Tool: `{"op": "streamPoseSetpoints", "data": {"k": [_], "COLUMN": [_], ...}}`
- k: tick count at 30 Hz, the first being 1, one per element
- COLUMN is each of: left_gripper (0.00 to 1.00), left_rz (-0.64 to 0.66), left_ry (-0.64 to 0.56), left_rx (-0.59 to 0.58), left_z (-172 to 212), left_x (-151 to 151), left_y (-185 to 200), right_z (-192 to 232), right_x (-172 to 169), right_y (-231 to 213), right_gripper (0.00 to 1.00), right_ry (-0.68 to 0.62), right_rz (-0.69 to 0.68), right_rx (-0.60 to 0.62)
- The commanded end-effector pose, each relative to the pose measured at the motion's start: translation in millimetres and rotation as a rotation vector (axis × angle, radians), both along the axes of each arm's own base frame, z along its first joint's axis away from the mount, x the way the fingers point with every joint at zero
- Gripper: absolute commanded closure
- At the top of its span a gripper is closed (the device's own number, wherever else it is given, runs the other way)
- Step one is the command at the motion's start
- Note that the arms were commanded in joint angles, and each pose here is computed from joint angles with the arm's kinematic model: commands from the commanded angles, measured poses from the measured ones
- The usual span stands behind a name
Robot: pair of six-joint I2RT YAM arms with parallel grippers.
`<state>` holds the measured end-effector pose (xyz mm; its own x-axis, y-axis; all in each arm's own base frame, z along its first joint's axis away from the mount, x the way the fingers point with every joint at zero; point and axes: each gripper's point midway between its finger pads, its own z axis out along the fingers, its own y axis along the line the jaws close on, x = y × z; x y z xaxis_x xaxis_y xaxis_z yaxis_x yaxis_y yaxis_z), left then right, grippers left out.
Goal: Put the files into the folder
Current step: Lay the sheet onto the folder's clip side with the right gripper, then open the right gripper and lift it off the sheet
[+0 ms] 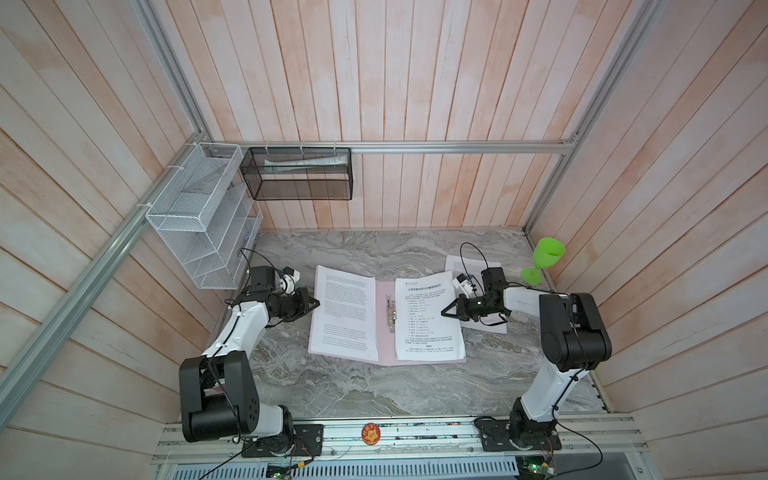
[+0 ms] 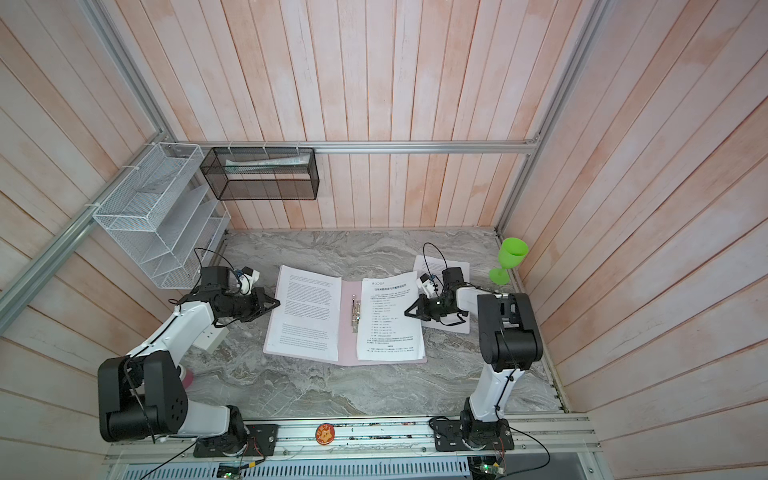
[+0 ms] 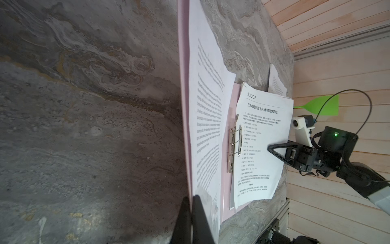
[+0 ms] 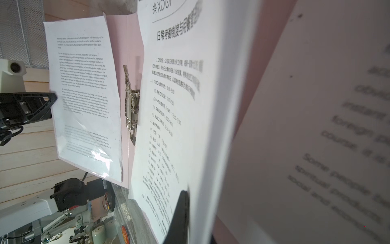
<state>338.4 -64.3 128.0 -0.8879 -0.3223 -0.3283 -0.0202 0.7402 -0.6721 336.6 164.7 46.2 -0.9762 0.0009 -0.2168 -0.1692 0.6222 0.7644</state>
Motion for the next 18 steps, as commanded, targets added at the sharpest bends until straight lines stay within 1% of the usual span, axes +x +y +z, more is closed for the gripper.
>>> {"op": "streamPoseSetpoints", "data": {"k": [1,10,17,18], "left_gripper": [1.0,1.0,1.0,1.0], "left_rz": [-0.014,-0.014,-0.013,-0.012], "left_ry": [-0.011,-0.012,-0.01,-0.01], "left_rx": [0.014,0.011,0.015,0.016], "left_z": [1,2,1,1], "left_x": [-2,-2,-3,-2], "left_y": [0,0,0,0], "right_z": [7,7,-2,-4], "right_x": [-4,-4,-4,-4], "right_y": [5,13,12,11], "right_gripper": [1.0,1.0,1.0,0.92], "right_ry": [-0.021,-0.028,0.013,0.027], "right_rz": [0.042,0.086,0.06,0.046], "right_rx": [0.013,-0.002,-0.043,-0.05]}}
